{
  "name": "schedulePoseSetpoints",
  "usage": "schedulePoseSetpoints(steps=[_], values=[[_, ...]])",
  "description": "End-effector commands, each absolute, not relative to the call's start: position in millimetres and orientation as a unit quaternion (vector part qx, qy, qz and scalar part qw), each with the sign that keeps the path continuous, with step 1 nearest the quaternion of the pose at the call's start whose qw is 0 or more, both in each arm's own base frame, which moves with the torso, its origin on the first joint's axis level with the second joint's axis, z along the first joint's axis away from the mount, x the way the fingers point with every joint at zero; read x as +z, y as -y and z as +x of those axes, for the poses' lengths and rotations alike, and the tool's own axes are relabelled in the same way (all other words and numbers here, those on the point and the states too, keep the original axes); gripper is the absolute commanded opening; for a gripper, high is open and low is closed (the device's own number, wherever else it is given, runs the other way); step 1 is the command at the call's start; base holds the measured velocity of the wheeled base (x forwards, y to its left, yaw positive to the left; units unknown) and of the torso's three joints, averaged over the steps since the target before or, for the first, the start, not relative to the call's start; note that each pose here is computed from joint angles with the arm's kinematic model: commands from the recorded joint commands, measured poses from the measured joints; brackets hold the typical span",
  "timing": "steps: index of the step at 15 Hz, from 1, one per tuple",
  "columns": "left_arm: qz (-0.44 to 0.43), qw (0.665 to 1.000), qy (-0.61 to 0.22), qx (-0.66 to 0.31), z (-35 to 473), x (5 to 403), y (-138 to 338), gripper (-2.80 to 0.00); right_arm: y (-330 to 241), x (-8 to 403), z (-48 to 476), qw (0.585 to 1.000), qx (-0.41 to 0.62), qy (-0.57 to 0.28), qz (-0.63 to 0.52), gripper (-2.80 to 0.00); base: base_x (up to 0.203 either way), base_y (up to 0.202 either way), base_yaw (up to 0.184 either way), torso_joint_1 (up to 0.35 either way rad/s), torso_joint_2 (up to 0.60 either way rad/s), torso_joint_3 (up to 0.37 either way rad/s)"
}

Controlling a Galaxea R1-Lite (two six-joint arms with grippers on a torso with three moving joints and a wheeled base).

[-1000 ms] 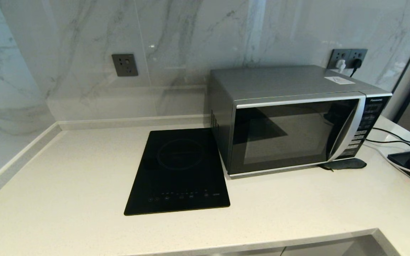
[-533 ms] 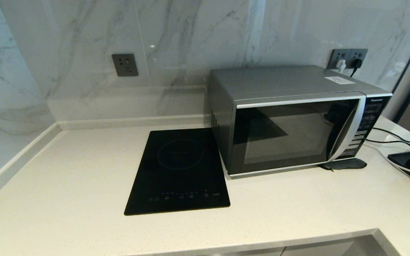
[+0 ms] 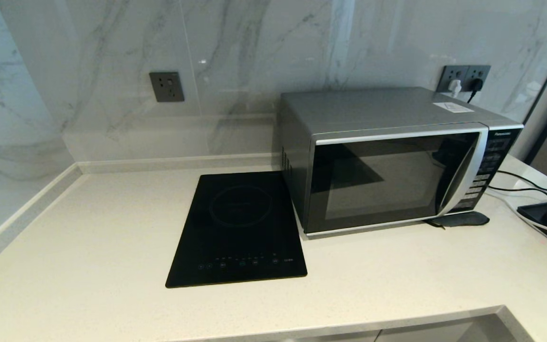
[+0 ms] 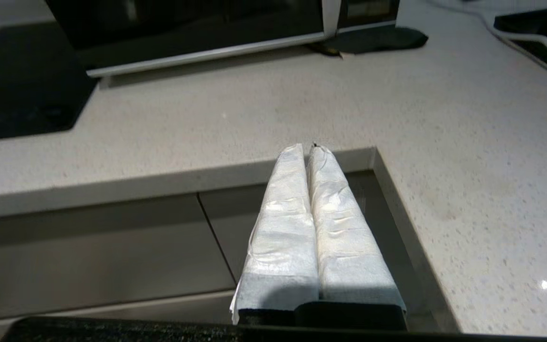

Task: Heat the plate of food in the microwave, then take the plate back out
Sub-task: Open the microwave oven

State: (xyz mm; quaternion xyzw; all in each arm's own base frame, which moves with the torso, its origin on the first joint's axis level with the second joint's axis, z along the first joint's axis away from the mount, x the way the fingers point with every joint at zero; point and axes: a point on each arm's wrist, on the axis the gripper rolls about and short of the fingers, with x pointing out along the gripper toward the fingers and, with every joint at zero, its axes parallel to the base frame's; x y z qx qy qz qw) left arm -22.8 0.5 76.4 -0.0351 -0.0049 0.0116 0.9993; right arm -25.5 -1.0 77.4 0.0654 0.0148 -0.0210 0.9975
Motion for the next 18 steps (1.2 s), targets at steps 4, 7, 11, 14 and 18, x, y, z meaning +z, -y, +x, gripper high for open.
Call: schedulePoseSetpoints(steps=[4,7,11,14,18], values=[[-0.036,0.999,0.004,0.012,-22.7,76.5,-0.5,-2.8,1.0,74.8,-22.6,0.997,-0.02,0.001,0.071,-2.8,0.0,0.0,0.0,0.0,0.0,0.0],[-0.036,0.999,0.004,0.012,-22.7,76.5,-0.5,-2.8,1.0,74.8,-22.6,0.997,-0.02,0.001,0.071,-2.8,0.0,0.0,0.0,0.0,0.0,0.0],[-0.036,0.999,0.004,0.012,-22.7,76.5,-0.5,-2.8,1.0,74.8,-22.6,0.997,-0.02,0.001,0.071,-2.8,0.0,0.0,0.0,0.0,0.0,0.0],[-0.036,0.999,0.004,0.012,-22.7,76.5,-0.5,-2.8,1.0,74.8,-22.6,0.997,-0.02,0.001,0.071,-2.8,0.0,0.0,0.0,0.0,0.0,0.0],[-0.036,0.999,0.004,0.012,-22.7,76.5,-0.5,-2.8,1.0,74.8,-22.6,0.997,-0.02,0.001,0.071,-2.8,0.0,0.0,0.0,0.0,0.0,0.0]])
